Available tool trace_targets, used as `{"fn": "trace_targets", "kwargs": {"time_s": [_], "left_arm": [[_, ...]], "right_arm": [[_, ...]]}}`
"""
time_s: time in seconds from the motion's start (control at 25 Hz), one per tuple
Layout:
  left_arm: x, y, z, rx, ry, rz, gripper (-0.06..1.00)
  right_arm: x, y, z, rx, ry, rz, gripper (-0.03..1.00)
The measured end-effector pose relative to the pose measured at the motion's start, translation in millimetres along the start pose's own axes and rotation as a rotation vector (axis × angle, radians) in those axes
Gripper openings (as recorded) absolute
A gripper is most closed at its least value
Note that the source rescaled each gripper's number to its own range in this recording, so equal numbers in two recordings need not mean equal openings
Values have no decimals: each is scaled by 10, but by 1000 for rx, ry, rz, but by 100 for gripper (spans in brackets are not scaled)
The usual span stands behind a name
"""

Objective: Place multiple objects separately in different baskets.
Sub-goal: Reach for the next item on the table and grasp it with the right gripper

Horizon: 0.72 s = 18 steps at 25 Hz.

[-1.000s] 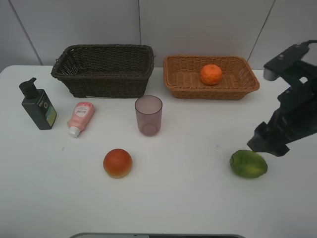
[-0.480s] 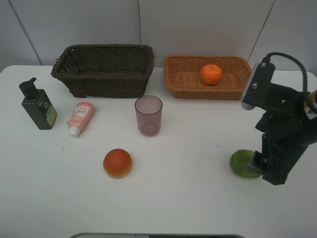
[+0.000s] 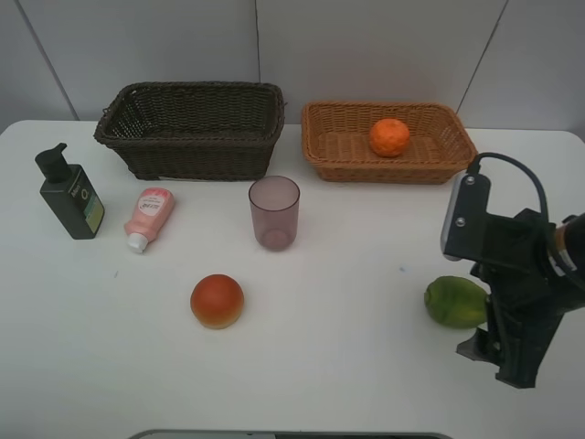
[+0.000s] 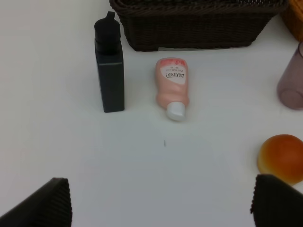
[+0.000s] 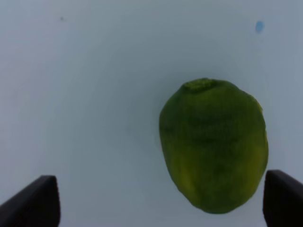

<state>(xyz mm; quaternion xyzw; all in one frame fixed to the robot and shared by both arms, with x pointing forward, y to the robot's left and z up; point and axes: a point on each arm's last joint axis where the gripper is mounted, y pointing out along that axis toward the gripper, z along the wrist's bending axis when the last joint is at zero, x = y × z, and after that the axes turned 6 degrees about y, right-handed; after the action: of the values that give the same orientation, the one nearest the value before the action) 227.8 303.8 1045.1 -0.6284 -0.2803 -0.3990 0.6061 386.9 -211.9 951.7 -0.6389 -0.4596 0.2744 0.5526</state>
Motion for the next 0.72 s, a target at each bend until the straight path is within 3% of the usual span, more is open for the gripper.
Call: {"fn": "trace_targets", "kwargs": {"time_s": [0.36,0.72], "left_arm": [[0,0,0,0,0,0,98],[0,0,0,0,0,0,98]], "right_arm": [[118,198,-11,7,-16,-38,88],[27,262,-152,-11,41,-1,88]]}}
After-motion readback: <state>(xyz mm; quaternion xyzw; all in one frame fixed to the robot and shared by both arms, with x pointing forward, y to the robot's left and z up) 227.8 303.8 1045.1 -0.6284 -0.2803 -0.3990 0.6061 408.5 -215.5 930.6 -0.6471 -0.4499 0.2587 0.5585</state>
